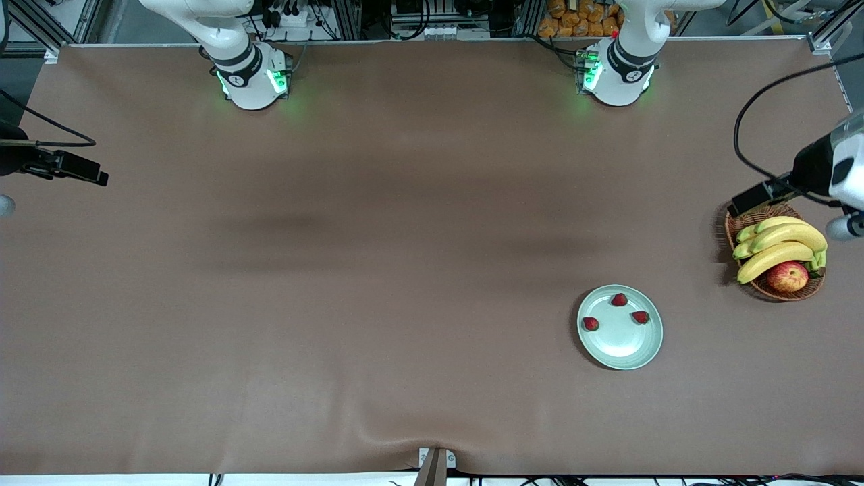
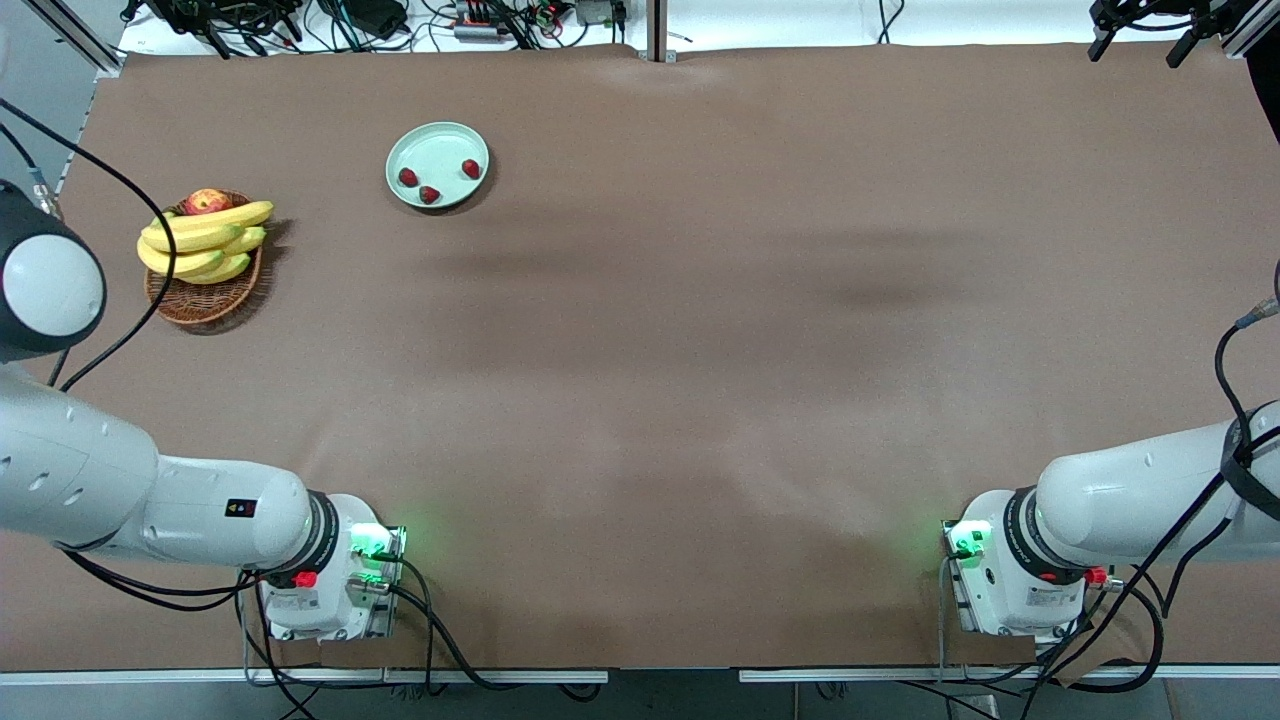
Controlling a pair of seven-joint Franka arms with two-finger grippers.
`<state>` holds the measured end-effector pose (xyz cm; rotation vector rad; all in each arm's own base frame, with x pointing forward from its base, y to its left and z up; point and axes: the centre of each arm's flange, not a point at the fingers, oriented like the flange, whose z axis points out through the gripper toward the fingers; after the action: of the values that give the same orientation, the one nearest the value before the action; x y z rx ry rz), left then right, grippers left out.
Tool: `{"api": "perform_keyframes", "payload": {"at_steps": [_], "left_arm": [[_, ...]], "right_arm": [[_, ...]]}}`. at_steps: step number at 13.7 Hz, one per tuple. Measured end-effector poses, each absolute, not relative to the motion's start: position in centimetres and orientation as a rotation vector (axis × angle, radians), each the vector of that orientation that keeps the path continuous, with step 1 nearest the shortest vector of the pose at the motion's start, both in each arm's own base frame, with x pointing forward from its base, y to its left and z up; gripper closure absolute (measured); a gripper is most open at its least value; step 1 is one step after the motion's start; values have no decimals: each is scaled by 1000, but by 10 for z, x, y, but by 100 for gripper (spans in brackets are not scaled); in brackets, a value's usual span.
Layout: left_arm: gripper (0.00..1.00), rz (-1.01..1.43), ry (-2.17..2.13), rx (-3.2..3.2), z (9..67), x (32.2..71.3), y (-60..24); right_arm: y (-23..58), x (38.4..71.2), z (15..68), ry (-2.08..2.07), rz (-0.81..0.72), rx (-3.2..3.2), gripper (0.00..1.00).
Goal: Collect all strawberries into plate
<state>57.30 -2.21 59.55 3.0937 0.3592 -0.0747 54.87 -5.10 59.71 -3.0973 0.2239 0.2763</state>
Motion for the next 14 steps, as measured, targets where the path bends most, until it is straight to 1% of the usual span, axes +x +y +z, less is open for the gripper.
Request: {"api": "perform_keyframes", "payload": {"at_steps": [7, 10, 14], "left_arm": [[0, -127, -146, 3145, 623, 539, -38], [0, -130, -221, 3170, 623, 537, -60], [0, -83, -222, 3171, 631, 535, -60]], "right_arm": [[-53, 547, 602, 231, 262, -3099, 0], [-53, 547, 602, 231, 262, -3099, 0], [-54, 547, 602, 233, 264, -3098, 0]]}}
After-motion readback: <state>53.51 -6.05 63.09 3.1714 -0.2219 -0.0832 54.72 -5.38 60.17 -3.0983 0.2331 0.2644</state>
